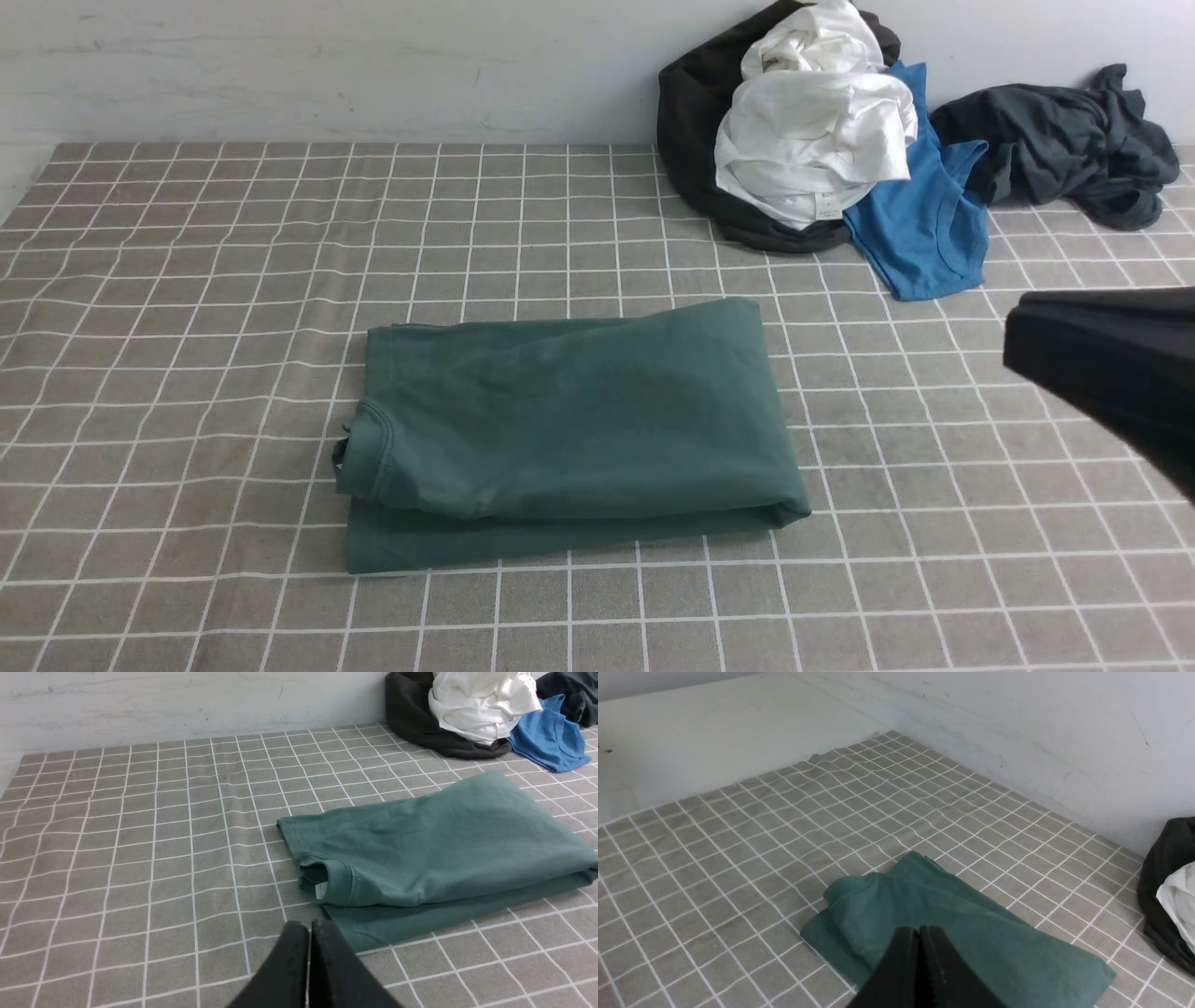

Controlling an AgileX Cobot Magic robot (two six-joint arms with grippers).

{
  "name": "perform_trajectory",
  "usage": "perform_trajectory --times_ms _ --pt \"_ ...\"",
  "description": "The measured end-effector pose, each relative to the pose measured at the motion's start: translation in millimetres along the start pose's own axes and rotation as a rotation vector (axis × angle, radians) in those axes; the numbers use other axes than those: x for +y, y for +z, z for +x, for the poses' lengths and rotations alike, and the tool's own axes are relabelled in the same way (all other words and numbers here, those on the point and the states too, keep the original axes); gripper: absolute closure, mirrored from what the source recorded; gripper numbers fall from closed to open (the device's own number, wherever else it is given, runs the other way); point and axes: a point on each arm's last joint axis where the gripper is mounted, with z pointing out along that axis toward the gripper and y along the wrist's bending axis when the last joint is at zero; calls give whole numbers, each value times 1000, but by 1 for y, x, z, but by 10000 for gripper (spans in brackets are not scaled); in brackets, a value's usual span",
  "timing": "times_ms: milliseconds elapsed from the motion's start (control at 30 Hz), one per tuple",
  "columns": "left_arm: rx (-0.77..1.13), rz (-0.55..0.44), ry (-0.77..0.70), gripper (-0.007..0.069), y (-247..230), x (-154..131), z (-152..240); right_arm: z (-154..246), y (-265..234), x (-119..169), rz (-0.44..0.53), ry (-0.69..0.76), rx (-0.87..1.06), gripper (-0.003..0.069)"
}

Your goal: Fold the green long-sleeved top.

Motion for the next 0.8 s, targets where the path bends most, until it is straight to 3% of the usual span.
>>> perform_trajectory --times_ms 200,300,400,433,667,800 --pt "0 0 0 633 0 0 0 59 -5 -7 116 153 -183 673" --pt "1 0 0 633 0 0 0 112 -25 -14 267 216 -223 673" --pt "1 0 0 633 0 0 0 135 -36 -16 352 230 -231 673" --pt "1 0 0 633 0 0 0 150 -44 -17 428 221 -246 673" --pt "1 0 0 633 0 0 0 195 -62 -19 713 298 -187 673" --pt "2 0 0 633 0 0 0 211 -64 -20 794 351 -124 673"
